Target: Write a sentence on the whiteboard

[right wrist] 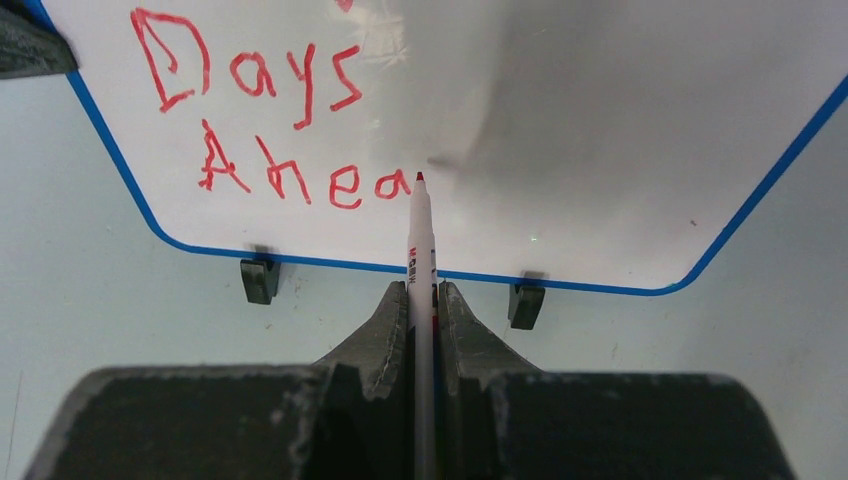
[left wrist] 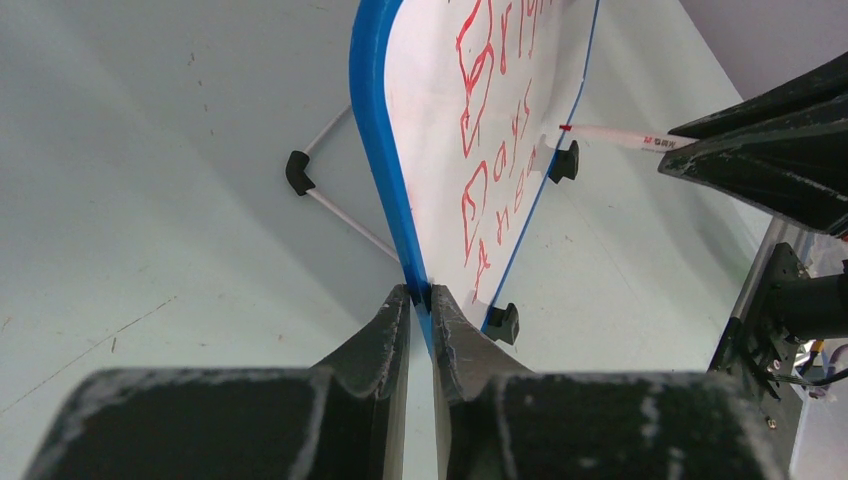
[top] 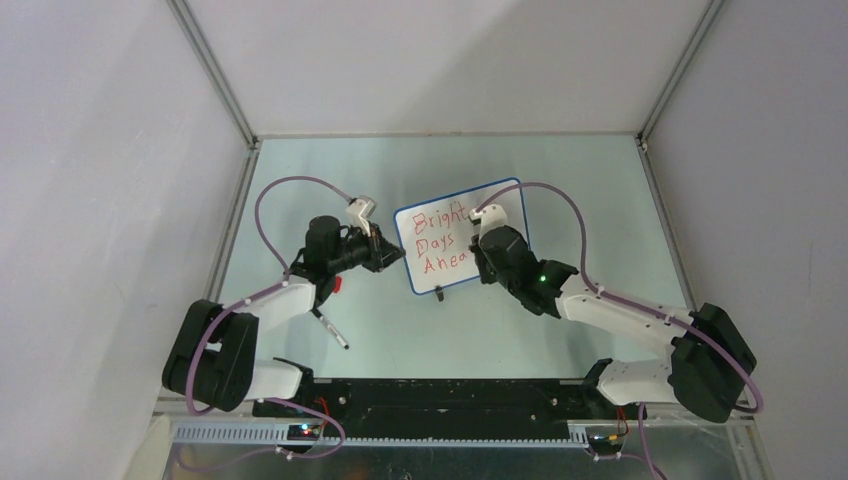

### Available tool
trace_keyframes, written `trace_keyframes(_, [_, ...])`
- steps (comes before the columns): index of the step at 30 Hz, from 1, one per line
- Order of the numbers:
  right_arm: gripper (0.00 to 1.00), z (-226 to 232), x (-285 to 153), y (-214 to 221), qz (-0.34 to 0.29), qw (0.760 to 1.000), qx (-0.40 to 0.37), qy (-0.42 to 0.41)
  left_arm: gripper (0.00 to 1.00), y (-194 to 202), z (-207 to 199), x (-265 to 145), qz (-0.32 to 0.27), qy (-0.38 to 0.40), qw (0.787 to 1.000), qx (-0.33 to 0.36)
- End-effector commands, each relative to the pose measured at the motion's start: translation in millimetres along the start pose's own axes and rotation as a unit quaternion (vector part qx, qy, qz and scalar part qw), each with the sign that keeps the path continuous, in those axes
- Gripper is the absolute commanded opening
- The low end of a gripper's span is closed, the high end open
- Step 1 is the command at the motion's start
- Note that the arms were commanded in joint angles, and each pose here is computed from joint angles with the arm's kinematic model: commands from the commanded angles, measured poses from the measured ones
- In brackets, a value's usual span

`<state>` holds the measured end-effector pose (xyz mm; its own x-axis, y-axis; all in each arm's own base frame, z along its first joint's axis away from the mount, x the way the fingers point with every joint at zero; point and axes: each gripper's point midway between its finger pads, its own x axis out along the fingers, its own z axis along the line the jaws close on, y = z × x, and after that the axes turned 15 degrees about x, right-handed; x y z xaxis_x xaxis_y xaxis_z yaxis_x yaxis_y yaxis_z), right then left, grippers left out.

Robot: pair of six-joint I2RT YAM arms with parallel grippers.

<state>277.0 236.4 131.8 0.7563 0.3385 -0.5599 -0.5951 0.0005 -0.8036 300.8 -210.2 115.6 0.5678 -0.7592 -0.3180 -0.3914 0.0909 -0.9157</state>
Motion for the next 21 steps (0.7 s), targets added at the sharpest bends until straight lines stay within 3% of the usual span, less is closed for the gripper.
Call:
trace_keyframes(1, [0.00,-3.8,-4.9,-18.7,-0.025,0.999,0.028,0.001,0.15,-30.8,-5.3,-0.4,-0.036,0.008,0.998,0.041])
trace_keyframes(21, [0.00,-4.6,3.6,-10.3,-0.005,0.999,0.032,-0.011,0.15,-31.6,-6.2,-0.2,-0.038,0.010,0.998,0.040])
